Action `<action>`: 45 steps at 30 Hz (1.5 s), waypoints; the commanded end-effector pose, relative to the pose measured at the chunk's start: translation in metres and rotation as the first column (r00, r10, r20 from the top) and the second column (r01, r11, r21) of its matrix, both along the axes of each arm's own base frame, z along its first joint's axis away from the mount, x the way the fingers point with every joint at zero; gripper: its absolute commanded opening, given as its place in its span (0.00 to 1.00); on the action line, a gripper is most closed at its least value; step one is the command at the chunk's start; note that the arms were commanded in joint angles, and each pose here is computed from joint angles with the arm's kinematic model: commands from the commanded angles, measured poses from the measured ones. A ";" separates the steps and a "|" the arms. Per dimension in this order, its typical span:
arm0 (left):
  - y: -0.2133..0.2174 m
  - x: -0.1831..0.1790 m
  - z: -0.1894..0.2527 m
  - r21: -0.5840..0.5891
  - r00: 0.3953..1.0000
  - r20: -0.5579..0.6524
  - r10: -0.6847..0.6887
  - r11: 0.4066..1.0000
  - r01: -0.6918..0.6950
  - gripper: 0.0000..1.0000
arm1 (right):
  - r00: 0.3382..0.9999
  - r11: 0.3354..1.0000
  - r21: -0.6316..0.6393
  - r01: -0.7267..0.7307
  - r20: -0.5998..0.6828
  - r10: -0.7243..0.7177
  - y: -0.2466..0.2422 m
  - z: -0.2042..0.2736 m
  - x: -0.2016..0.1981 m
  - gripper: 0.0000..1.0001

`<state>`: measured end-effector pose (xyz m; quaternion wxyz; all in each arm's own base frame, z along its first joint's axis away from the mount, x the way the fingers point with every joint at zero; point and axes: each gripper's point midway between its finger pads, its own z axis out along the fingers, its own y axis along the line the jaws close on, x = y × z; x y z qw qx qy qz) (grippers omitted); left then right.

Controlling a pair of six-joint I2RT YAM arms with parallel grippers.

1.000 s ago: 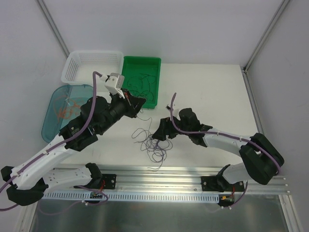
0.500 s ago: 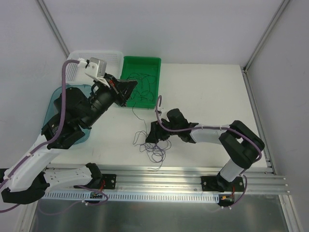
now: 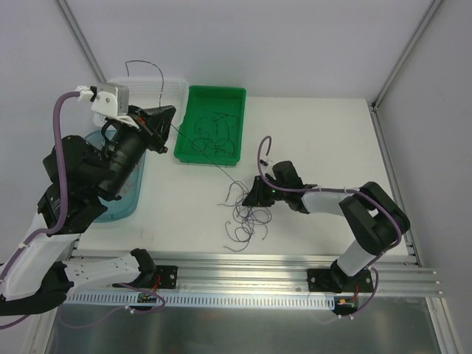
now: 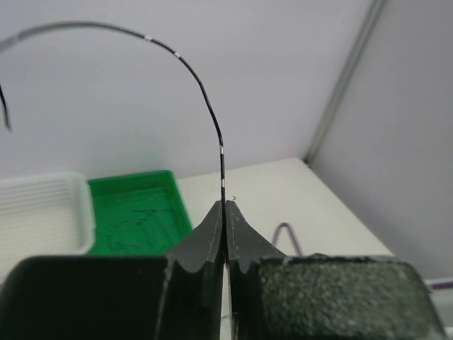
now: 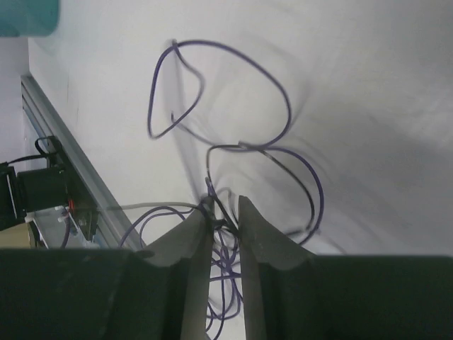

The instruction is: Untangle the cables

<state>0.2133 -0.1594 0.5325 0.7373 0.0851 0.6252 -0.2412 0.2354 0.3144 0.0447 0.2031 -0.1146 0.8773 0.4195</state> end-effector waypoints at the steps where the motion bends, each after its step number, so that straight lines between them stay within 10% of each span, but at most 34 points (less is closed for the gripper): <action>1: 0.060 -0.005 0.034 -0.024 0.973 0.093 0.209 0.978 -0.208 0.00 | 0.995 0.995 0.002 0.103 0.015 -0.103 -0.030 0.016 0.015 0.24; 9: 0.091 -0.003 0.011 0.027 0.936 0.062 0.347 0.937 -0.349 0.00 | 0.974 0.958 -0.175 0.226 0.064 -0.218 -0.107 0.018 0.028 0.24; 15: 0.080 0.010 -0.017 0.115 0.927 0.035 0.374 0.920 -0.375 0.00 | 0.946 0.920 -0.223 0.324 0.042 -0.322 -0.154 0.015 0.032 0.01; 25: 0.041 0.055 -0.171 0.314 0.901 -0.244 0.358 0.909 -0.276 0.00 | 0.898 0.923 -0.142 0.357 0.324 -0.298 -0.180 0.153 0.031 0.01; 33: 0.052 0.074 -0.350 0.393 0.669 -0.610 0.424 0.895 -0.210 0.00 | 0.793 0.869 -0.095 0.486 0.465 -0.393 -0.213 0.227 0.020 0.01; 45: 0.085 0.048 -0.437 0.318 0.466 -0.779 0.420 0.905 -0.284 0.00 | 0.576 0.720 -0.017 0.694 0.614 -0.541 -0.281 0.334 0.025 0.01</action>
